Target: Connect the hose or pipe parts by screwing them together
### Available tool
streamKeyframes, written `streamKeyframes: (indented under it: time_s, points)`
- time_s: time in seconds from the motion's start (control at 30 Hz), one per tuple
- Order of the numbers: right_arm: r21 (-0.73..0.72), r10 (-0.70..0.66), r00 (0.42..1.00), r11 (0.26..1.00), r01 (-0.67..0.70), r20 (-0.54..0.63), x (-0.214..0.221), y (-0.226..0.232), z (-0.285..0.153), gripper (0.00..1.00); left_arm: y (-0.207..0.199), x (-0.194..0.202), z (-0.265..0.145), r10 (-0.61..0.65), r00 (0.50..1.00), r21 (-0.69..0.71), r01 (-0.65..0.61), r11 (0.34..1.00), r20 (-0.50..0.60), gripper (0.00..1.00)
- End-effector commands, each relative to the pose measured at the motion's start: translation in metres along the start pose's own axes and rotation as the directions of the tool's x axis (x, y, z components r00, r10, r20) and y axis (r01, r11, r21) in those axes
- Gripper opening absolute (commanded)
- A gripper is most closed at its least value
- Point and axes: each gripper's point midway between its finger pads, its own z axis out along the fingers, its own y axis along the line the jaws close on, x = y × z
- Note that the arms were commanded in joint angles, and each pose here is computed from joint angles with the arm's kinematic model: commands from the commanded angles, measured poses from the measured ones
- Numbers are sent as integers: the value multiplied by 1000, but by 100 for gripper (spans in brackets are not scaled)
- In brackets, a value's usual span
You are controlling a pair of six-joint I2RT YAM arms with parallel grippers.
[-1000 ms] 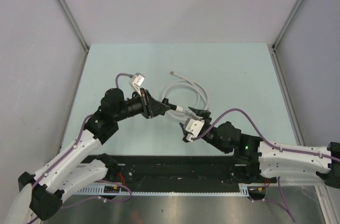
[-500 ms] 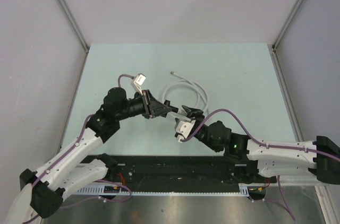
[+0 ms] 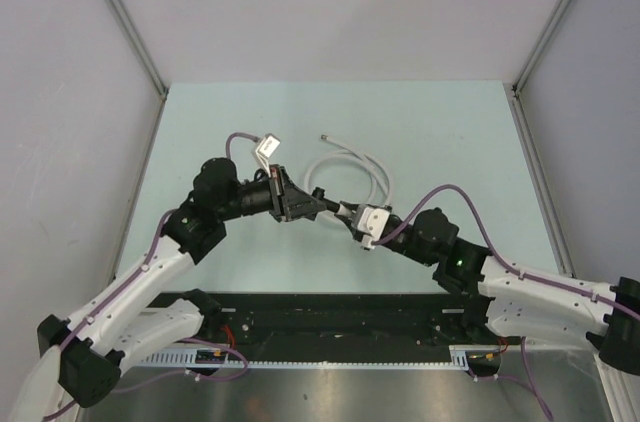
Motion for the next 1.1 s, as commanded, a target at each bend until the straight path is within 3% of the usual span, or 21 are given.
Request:
streamKeyframes:
  time_s: [0.0,0.07,0.13,0.23,0.27,0.33,0.43,0.53,0.63,0.67,0.73,0.77,0.8,0.83,0.87,0.9,0.93,1.0,1.03,1.07]
  points:
    - [-196,174,974,970,-144,148,-39,7,-9,0,-40,-13,-10,322,945,164,-326,931,51,0]
    - [-314,233,958,934,-173,166,-49,18,-16,0,-35,-8,-11,484,872,174,-489,855,77,0]
    - [-353,267,951,914,-199,153,-51,15,-17,0,-32,1,-12,566,821,207,-568,797,73,0]
    - [-449,347,929,856,-257,130,-55,24,-24,0,-30,16,-14,724,679,268,-724,635,120,0]
    - [-493,371,918,830,-261,139,-61,28,-29,0,-25,24,-14,787,600,270,-789,552,144,0]
    - [-531,439,892,784,-321,110,-63,28,-35,0,-21,28,-15,853,489,267,-860,435,184,0]
    - [-560,486,870,746,-361,87,-66,29,-40,0,-8,38,-10,886,426,276,-888,369,185,0]
    - [-566,515,856,720,-401,48,-62,31,-40,0,-2,41,-6,900,396,281,-898,337,184,0]
    - [-536,539,843,711,-456,-3,-52,30,-35,0,0,38,-3,904,388,257,-906,337,180,0]
    - [-516,543,839,715,-472,-16,-48,28,-34,5,0,35,-2,904,390,242,-907,344,177,0]
    - [-448,543,839,745,-493,-20,-42,19,-30,19,0,25,-3,895,412,191,-905,380,171,0]
    - [-419,544,839,755,-505,-31,-37,16,-30,35,3,14,-2,893,418,131,-907,400,167,0]
    - [-391,536,844,774,-498,-16,-39,10,-32,41,3,9,-3,886,433,101,-901,422,167,0]
    - [-339,531,847,793,-506,-24,-33,4,-32,49,1,5,-5,856,488,78,-873,482,172,0]
    - [-317,514,858,812,-491,-13,-33,0,-34,63,2,-7,-6,839,513,14,-854,519,181,0]
    - [-298,501,865,827,-477,5,-37,-4,-37,68,0,-13,-8,815,548,-14,-828,560,190,0]
    - [-236,492,871,846,-477,2,-33,-11,-38,71,-2,-17,-10,744,636,-34,-755,655,204,0]
    - [-149,440,898,890,-432,25,-33,-22,-39,79,-4,-34,-15,656,713,-104,-653,750,247,0]
    - [-113,419,908,903,-415,16,-28,-23,-38,83,-13,-38,-18,566,777,-90,-566,820,276,0]
    - [-74,356,934,932,-354,17,-26,-28,-37,83,-14,-39,-20,525,803,-92,-522,848,283,0]
